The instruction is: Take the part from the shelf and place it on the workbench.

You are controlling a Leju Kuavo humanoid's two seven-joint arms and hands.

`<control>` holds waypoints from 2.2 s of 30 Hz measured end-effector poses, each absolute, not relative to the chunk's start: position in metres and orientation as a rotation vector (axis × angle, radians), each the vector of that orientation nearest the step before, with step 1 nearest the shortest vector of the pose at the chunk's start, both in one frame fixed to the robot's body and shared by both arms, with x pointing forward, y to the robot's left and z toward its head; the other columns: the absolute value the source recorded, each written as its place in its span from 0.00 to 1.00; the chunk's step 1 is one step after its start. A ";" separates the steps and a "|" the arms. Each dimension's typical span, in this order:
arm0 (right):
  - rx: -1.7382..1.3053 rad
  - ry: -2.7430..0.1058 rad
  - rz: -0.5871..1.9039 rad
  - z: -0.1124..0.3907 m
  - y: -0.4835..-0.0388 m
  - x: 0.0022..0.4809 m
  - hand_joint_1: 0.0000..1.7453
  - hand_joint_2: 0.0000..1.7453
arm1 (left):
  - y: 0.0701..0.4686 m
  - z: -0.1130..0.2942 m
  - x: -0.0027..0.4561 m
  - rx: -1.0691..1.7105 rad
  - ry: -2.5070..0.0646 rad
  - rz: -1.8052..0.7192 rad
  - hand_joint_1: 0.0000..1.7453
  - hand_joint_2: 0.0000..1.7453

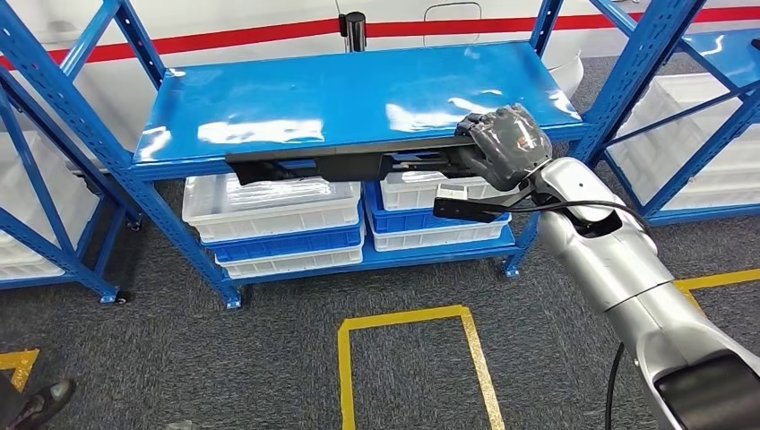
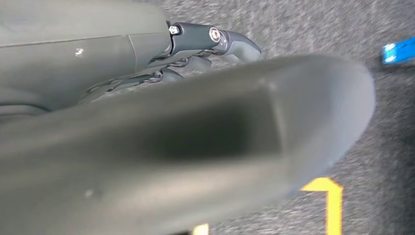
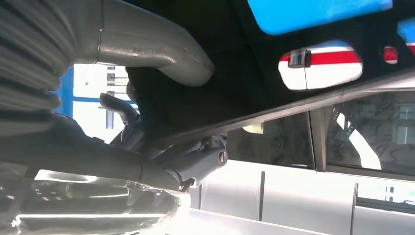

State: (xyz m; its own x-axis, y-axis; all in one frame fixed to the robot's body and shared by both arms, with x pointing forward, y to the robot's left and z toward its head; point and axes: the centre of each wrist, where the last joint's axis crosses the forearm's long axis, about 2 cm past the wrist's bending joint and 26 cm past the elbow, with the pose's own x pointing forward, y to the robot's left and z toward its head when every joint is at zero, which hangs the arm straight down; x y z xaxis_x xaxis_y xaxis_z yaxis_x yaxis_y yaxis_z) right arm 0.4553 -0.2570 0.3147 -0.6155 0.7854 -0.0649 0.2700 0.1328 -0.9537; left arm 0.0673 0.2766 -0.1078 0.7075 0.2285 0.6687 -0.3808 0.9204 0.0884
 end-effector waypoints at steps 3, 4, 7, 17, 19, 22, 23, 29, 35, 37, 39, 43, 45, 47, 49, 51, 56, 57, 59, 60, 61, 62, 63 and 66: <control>-1.007 -1.956 1.498 0.312 -0.257 0.455 1.00 1.00 | 0.276 -0.108 0.068 0.226 -0.710 0.342 0.00 0.00; -1.004 -1.952 1.500 0.311 -0.257 0.454 1.00 1.00 | 0.276 -0.108 0.068 0.226 -0.710 0.342 0.00 0.00; -0.998 -1.943 1.504 0.307 -0.258 0.453 1.00 1.00 | 0.277 -0.108 0.068 0.229 -0.711 0.339 0.00 0.00; -1.011 -1.921 1.482 0.304 -0.274 0.450 1.00 1.00 | 0.276 -0.107 0.074 0.232 -0.711 0.333 0.00 0.00; -1.004 -1.908 1.479 0.298 -0.278 0.448 1.00 1.00 | 0.274 -0.107 0.073 0.229 -0.708 0.334 0.00 0.00; -1.003 -1.904 1.468 0.296 -0.281 0.446 1.00 1.00 | 0.272 -0.106 0.074 0.228 -0.703 0.333 0.00 0.00; -1.005 -1.909 1.464 0.298 -0.281 0.446 1.00 1.00 | 0.272 -0.107 0.074 0.230 -0.701 0.331 0.00 0.00; -1.004 -1.918 1.449 0.301 -0.282 0.445 1.00 1.00 | 0.273 -0.107 0.073 0.224 -0.684 0.325 0.00 0.00; -1.004 -1.916 1.439 0.300 -0.284 0.444 1.00 1.00 | 0.272 -0.107 0.073 0.214 -0.666 0.325 0.00 0.00; -1.011 -1.921 1.429 0.302 -0.286 0.444 1.00 1.00 | 0.272 -0.107 0.074 0.210 -0.661 0.324 0.00 0.00; -1.018 -1.928 1.418 0.305 -0.287 0.444 1.00 1.00 | 0.275 -0.107 0.073 0.213 -0.659 0.320 0.00 0.00; -1.035 -1.928 1.401 0.309 -0.292 0.443 1.00 1.00 | 0.275 -0.107 0.074 0.213 -0.659 0.317 0.00 0.00; -1.052 -1.927 1.389 0.313 -0.296 0.443 1.00 1.00 | 0.274 -0.106 0.075 0.210 -0.660 0.316 0.00 0.00; -1.061 -1.920 1.382 0.314 -0.299 0.443 1.00 1.00 | 0.273 -0.107 0.074 0.205 -0.656 0.314 0.00 0.00; -1.056 -1.911 1.382 0.311 -0.301 0.442 1.00 1.00 | 0.271 -0.107 0.073 0.199 -0.654 0.311 0.00 0.00; -1.055 -1.905 1.379 0.309 -0.303 0.441 1.00 1.00 | 0.269 -0.107 0.073 0.195 -0.654 0.309 0.00 0.00; -1.062 -1.905 1.371 0.311 -0.305 0.441 1.00 1.00 | 0.273 -0.106 0.076 0.200 -0.660 0.305 0.00 0.00; -1.064 -1.903 1.369 0.311 -0.306 0.440 1.00 1.00 | 0.271 -0.106 0.076 0.198 -0.661 0.305 0.00 0.00; -1.068 -1.899 1.366 0.310 -0.308 0.440 1.00 1.00 | 0.271 -0.106 0.077 0.196 -0.660 0.304 0.00 0.00; -1.071 -1.898 1.366 0.311 -0.308 0.440 1.00 1.00 | 0.270 -0.106 0.077 0.195 -0.659 0.302 0.00 0.00; -1.074 -1.898 1.365 0.311 -0.308 0.440 1.00 1.00 | 0.270 -0.106 0.077 0.194 -0.659 0.301 0.00 0.00; -1.076 -1.899 1.364 0.311 -0.308 0.439 1.00 1.00 | 0.270 -0.106 0.076 0.194 -0.658 0.300 0.00 0.00; -1.077 -1.899 1.364 0.311 -0.308 0.439 1.00 1.00 | 0.270 -0.106 0.076 0.194 -0.656 0.299 0.00 0.00; -1.075 -1.892 1.367 0.308 -0.308 0.438 1.00 1.00 | 0.270 -0.106 0.076 0.193 -0.650 0.298 0.00 0.00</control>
